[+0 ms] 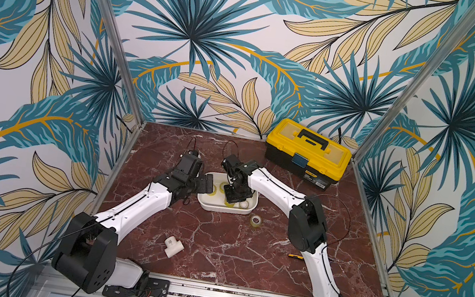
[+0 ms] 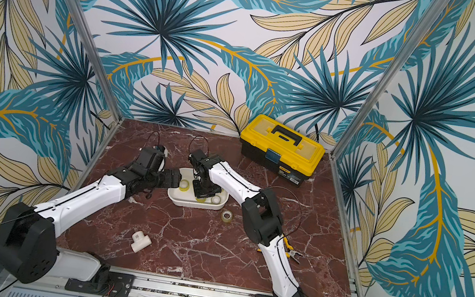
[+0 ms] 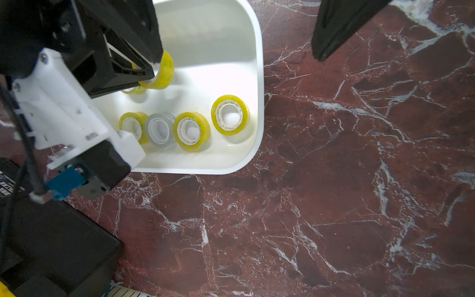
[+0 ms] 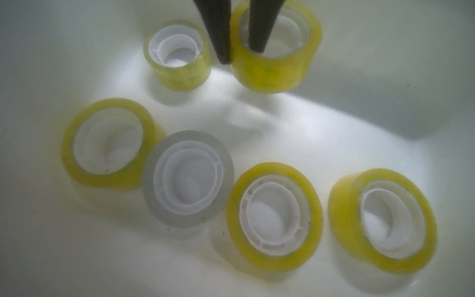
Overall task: Put the transparent tape into the storage box
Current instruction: Place the tape in the storage box.
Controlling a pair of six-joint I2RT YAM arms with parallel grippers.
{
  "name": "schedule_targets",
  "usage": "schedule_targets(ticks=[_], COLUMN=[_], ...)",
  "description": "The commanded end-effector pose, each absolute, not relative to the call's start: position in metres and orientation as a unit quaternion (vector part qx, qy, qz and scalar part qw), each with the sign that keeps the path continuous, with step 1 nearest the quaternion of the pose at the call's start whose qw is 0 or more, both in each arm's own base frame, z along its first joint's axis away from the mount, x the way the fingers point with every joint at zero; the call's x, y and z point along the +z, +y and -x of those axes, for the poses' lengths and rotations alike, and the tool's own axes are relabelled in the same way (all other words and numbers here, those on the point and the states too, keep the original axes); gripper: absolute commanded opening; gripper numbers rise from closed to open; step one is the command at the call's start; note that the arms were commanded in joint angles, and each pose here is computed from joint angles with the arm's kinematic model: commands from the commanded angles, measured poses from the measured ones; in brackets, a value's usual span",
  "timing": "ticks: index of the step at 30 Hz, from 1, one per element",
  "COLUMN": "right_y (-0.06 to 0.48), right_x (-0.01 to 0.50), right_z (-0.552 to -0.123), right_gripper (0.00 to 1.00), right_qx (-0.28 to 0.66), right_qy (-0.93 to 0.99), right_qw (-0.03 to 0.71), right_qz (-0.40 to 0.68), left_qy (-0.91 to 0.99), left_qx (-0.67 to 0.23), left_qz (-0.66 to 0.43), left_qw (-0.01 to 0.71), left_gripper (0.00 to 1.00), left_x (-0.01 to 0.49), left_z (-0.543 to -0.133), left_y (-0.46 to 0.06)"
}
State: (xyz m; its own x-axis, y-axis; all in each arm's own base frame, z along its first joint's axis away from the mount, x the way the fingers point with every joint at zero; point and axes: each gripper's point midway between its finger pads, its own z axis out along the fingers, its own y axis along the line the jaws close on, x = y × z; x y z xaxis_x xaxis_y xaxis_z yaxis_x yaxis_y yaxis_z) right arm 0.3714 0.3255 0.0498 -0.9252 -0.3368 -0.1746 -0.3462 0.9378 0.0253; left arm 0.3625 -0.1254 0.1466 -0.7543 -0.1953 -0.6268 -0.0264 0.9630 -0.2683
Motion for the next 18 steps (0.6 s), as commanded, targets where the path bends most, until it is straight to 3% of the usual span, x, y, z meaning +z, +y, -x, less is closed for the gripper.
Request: schedule_targets(ticks=[1,6,18], right_y=[0.315,0.313,0.315], right_x=[0.033,0.027,0.027], right_z=[-0.366,-0.366,-0.367], right_gripper=[0.0,0.0,0.2], right_qx=[-0.004,-0.008,-0.006], right_qy=[0.982,0.982,0.982], right_qw=[0.071,0.068,0.069], right_qz=[0.177,0.178,0.178], left_qy=[0.928,0.932,0.949], left_qx=[-0.125,-0.126,-0.122], left_qz=[0.064,0.064,0.066], left_qw=[0.345,0.333,0.284], left_gripper=[0.96,0.96,0.95], left_x=[0.142,0.13,0.092], left_z=[-0.363,-0.364,-0.361], left_y=[-0.124,-0.126,-0.131])
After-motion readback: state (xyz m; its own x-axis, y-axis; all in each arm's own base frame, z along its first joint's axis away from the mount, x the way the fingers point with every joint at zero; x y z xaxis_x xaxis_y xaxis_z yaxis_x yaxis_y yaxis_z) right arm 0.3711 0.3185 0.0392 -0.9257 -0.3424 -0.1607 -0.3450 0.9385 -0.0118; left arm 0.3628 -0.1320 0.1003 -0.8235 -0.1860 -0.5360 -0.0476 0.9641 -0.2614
